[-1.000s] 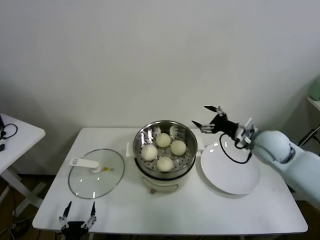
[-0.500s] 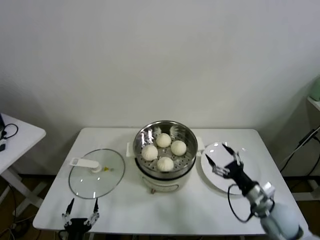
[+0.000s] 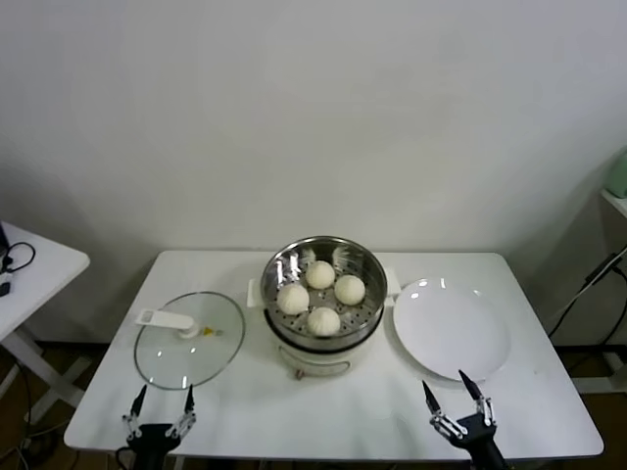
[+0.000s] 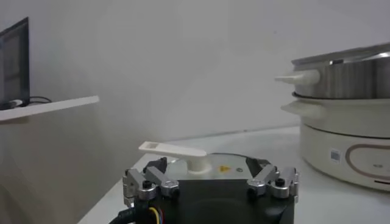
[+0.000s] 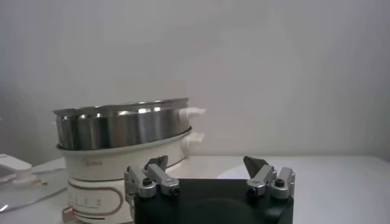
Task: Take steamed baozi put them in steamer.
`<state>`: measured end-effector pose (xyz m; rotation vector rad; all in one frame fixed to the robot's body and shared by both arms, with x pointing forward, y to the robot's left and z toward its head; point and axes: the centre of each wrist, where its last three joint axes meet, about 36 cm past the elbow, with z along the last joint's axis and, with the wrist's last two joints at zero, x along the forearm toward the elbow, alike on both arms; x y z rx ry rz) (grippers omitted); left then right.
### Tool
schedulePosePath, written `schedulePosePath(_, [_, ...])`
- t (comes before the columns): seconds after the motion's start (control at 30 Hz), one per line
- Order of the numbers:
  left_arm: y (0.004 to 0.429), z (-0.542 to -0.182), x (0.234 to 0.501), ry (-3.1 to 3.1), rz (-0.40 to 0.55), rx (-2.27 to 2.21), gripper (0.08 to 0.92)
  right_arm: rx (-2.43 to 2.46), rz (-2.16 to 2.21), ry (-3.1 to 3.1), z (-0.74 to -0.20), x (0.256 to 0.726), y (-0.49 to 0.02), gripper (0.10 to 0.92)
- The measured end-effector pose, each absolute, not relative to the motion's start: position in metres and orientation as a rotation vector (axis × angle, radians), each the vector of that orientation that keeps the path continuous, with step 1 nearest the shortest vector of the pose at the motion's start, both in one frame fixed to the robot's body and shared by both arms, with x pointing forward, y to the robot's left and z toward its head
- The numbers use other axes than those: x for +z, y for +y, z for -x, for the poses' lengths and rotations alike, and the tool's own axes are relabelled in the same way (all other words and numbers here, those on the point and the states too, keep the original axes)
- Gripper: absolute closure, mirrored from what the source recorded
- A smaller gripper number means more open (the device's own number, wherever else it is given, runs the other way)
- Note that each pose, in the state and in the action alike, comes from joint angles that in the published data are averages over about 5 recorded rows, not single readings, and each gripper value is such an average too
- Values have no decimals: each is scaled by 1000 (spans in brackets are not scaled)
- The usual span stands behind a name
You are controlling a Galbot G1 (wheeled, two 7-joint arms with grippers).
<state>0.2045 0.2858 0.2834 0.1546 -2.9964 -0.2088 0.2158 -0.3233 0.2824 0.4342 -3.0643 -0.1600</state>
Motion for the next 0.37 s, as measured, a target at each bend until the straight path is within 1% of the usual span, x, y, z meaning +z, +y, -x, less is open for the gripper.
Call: schedulePosePath(0.37, [282, -204, 286, -3004, -152, -185, 177, -231, -397, -3064, -192, 270, -305, 200])
